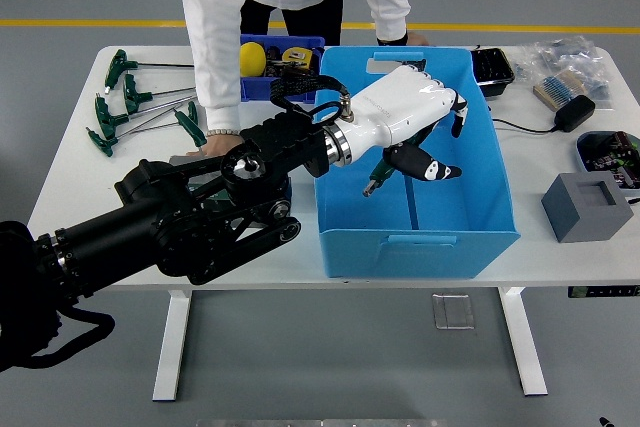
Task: Lift tool from toolbox,place it in box,lift tool from toolbox,place it in box
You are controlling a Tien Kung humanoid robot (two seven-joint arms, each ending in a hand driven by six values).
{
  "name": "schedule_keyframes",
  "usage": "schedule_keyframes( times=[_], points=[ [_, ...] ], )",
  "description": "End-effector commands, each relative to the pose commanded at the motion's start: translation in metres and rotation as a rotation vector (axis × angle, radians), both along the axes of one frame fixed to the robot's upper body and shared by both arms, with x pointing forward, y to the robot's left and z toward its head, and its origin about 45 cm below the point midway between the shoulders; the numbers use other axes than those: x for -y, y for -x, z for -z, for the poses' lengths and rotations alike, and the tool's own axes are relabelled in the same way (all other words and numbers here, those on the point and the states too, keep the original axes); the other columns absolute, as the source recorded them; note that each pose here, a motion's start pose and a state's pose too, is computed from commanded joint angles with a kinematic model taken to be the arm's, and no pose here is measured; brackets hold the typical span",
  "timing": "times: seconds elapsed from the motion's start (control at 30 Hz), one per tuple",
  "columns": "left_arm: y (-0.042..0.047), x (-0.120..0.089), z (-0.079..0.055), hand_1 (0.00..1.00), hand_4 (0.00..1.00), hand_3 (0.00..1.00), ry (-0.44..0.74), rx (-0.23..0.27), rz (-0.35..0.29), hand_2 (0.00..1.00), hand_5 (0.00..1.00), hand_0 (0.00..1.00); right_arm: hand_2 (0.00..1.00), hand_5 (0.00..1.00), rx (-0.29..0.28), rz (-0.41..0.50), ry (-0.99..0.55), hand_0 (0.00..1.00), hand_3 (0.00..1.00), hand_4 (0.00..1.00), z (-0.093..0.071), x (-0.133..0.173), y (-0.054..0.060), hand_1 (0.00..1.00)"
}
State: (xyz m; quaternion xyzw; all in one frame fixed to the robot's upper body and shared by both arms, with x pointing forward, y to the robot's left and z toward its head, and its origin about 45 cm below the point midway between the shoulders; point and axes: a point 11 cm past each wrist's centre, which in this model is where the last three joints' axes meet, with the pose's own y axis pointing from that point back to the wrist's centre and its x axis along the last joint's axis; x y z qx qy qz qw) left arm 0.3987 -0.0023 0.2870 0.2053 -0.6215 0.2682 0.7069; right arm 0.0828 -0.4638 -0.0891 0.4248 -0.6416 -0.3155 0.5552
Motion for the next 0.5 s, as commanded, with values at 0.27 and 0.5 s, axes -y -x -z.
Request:
schedule_keyframes(
  times=[0.27,0.5],
  points=[
    [-0.0014,0.0,-0.012,0.479,0.928,0.574,0.041,0.028,0.007,0.531,0.474,0.347,0.691,0.979,0.005,0.001,0.011,0.626,0.69,0.902,-0.001,0.003,0.0,0.6],
    [0.0027,0.001,-0.013,0.489,0.919,0.586,0.046,0.047,0.018,0.543,0.475,0.37,0.685,0.98,-0.007,0.001,0.008,0.625,0.689,0.902,0.0,0.001,0.004,0.598]
  ],
)
